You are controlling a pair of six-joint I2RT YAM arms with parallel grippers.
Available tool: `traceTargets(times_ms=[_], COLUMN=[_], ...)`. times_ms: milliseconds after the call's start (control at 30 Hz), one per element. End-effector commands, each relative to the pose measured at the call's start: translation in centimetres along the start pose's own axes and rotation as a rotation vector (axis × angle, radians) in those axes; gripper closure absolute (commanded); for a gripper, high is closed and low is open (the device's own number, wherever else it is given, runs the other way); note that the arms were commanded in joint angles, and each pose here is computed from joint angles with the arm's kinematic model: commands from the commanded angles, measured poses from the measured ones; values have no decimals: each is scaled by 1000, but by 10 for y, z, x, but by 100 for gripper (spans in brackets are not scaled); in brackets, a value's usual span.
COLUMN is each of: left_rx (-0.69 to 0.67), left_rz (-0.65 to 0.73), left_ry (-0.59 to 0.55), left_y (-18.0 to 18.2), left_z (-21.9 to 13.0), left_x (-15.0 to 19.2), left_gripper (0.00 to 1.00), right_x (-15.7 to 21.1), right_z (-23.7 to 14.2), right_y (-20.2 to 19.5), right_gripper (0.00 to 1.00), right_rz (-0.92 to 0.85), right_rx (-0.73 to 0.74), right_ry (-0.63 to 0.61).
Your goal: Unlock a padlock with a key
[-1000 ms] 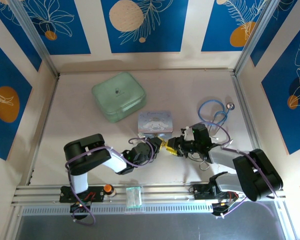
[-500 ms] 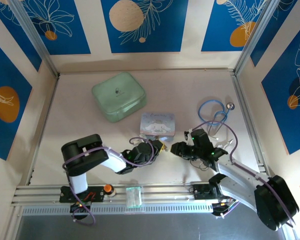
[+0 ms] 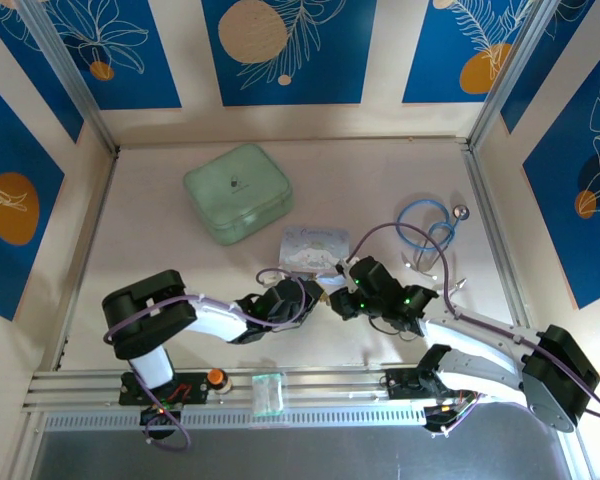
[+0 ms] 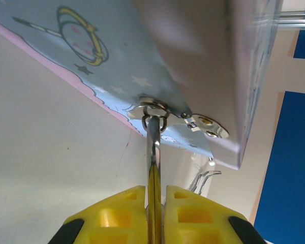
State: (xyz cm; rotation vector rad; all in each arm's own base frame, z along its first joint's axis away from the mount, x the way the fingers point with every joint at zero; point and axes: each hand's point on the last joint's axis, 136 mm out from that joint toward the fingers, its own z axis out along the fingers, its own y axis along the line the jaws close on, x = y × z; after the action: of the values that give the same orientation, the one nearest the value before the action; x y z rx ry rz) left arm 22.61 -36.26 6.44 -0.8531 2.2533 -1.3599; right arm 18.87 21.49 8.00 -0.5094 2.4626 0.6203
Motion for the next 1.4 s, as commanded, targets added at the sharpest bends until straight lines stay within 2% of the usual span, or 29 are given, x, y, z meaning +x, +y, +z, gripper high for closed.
traceTargets(times_ms=[0,267,500,767,1100,1367], left_rx=[28,49,48,41,48,49], left_rz=[2,-8,-16,0,-6,-10], left_ry=[7,21,11,0,13,7], left_y=[-11,-19,-15,-14,-15,-13], left_z=[-5,-5,-6,-6,-6,-7], left_x=[-1,1,-1,-4,-1,-3], left_gripper=[100,100,100,100,100,100], right_x=[-2,11,17,40,22,21], right_z=[2,15,16,16,11,4], right_y=[14,11,9,11,-6,3], right_gripper=[88,91,91,92,91,90], right_rz=[-56,-29,19,30,146,94], right_rx=[-71,-40,-27,-6,74,12], right_ry=[-16,67,87,144,101,90])
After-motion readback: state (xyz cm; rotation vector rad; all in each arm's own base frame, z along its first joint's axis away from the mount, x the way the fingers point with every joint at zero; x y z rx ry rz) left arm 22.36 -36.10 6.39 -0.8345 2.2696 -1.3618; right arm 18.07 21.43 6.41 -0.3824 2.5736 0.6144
